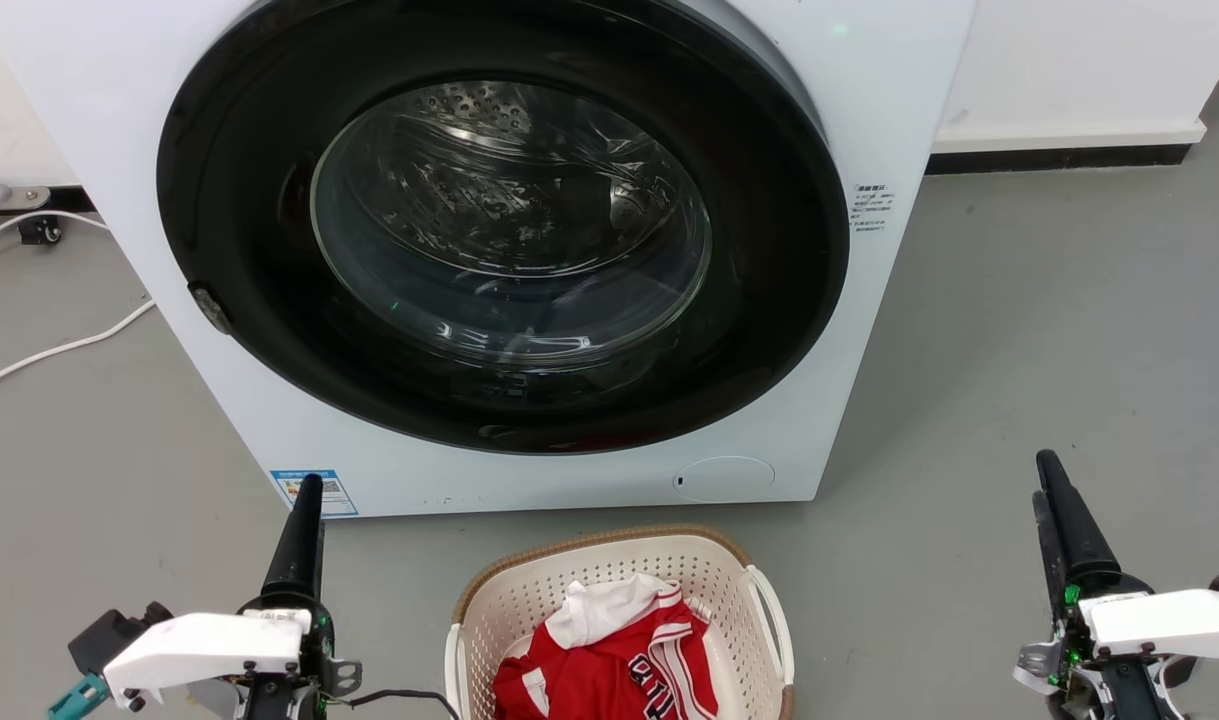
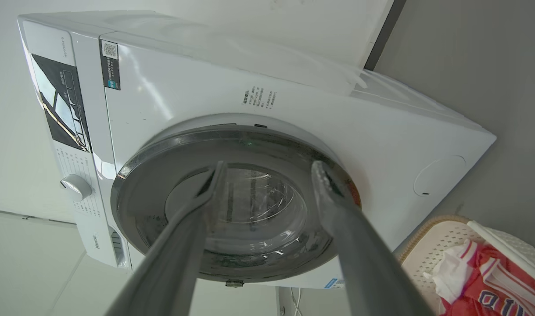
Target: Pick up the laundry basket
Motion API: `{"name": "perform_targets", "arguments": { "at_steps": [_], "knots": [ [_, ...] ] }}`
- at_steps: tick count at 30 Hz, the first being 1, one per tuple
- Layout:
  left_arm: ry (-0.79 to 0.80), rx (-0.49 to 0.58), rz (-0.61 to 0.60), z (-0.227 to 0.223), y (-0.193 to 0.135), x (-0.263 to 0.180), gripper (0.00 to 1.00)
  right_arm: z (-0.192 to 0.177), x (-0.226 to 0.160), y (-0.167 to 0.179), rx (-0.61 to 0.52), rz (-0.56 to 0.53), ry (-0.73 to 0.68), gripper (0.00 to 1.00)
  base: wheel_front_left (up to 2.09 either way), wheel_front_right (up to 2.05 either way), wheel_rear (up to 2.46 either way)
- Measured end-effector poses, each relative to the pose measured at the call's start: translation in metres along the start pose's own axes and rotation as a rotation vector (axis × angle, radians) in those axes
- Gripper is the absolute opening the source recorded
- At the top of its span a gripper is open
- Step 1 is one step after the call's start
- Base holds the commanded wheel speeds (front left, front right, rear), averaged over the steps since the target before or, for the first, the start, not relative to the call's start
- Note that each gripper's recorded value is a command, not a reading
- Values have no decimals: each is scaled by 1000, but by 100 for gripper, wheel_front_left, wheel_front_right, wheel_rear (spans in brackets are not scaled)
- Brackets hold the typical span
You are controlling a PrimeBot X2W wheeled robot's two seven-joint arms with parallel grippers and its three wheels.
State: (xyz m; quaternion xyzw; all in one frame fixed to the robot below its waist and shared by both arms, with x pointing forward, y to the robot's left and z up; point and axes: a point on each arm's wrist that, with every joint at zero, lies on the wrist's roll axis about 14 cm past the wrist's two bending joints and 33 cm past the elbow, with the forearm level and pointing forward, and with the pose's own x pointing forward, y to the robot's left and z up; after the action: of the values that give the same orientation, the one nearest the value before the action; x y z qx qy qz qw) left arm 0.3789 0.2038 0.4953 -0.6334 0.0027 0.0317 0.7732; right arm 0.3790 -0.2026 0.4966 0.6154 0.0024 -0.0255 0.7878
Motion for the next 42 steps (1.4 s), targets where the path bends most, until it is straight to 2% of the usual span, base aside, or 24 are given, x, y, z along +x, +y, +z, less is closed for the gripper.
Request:
{"name": "perform_targets", "arguments": {
  "at_steps": [20,42],
  "knots": [
    [-29,379,-54,-3,-24,0,100,-13,-2,30,-466,105,3,100,0,0,0],
    [-42,747,-60,-13,-24,-7,100,-27,-10,35,-795,157,7,100,0,0,0]
  ]
}}
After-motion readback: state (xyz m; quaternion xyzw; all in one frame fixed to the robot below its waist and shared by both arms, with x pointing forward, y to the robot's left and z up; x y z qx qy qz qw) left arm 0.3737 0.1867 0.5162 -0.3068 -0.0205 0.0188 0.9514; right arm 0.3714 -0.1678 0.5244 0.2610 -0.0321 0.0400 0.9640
